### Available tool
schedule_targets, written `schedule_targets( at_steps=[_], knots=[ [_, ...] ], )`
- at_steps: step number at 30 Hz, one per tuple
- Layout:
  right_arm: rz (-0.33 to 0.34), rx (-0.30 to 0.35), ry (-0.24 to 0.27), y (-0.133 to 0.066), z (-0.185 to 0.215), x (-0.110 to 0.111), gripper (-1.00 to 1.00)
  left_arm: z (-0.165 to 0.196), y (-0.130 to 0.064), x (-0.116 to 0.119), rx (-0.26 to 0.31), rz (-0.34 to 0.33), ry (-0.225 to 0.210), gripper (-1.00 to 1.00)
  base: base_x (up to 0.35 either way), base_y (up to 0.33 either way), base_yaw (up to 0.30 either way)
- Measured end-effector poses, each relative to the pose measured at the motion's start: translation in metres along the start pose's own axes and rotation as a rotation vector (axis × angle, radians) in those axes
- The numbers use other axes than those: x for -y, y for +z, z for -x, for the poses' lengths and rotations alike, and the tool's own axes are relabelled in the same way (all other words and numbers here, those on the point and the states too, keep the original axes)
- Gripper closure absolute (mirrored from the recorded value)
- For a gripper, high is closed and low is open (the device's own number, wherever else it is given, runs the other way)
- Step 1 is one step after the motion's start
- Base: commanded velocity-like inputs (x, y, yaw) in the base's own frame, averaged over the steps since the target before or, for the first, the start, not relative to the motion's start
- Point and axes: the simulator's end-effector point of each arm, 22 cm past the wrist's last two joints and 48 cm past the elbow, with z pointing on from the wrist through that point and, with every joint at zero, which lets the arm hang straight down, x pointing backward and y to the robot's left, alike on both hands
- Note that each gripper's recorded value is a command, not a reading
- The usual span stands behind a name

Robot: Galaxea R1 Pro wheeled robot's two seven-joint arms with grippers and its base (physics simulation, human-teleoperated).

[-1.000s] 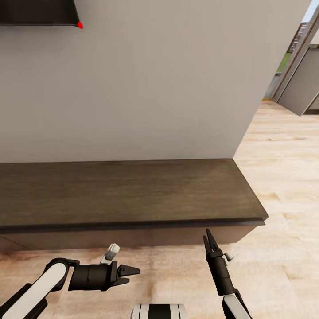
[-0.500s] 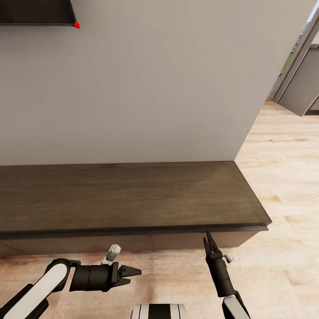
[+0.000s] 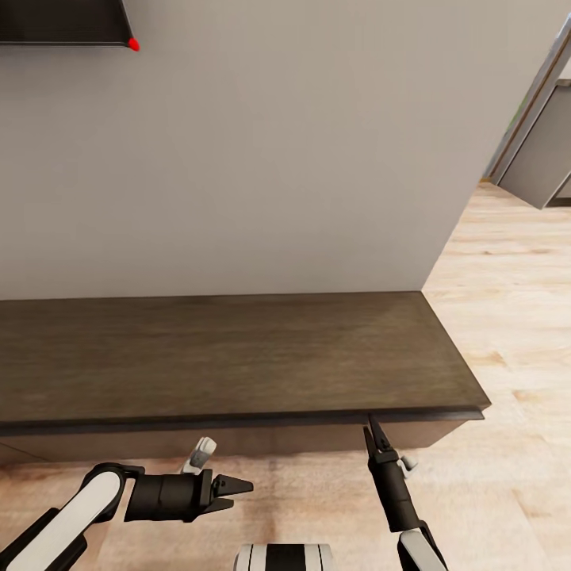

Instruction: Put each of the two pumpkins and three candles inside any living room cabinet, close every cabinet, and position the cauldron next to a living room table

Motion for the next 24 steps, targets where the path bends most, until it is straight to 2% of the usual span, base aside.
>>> schedule_targets(
  at_steps=[24],
  knots=[
    [-0.010,0.000,0.003,-0.0063,-0.0022,0.0029,-1.00,0.0000,0.0000,0.0000,0.000,0.000,0.000,-1.00,0.028,0.000,0.000]
  ],
)
